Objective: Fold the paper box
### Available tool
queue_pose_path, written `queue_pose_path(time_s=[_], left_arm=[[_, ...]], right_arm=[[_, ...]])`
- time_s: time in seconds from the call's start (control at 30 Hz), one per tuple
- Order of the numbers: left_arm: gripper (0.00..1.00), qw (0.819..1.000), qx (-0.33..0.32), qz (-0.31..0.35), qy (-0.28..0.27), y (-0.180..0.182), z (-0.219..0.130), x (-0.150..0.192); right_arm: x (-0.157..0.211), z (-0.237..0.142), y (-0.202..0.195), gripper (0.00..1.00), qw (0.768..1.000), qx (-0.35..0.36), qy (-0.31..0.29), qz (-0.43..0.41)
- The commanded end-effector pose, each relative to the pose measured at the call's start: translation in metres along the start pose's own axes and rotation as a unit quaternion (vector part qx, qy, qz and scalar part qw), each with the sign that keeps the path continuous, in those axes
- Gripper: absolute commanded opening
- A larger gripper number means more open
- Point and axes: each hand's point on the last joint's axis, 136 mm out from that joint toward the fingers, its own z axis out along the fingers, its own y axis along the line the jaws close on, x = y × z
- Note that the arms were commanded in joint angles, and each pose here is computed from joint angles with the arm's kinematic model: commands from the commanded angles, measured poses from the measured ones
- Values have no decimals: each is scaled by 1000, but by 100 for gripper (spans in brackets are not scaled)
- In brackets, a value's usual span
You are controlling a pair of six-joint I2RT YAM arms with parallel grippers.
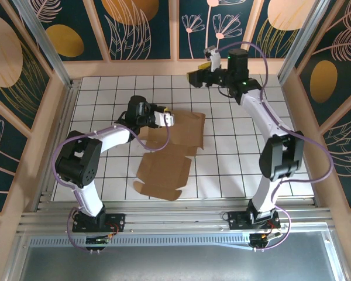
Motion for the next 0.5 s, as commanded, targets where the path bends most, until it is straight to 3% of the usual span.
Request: queue_pose_path(time_s=[0.0,0.17,0.47], left_arm=[[9,993,-79,75,-39,23,-8,-32],[9,975,-150,164,-8,20,-4,-32],[10,941,-251,228,-1,75,-7,-51]], right_arm=[[79,22,17,80,983,-52,137,113],[103,26,22,80,977,-44,174,115],[115,15,9,75,974,-3,183,131]])
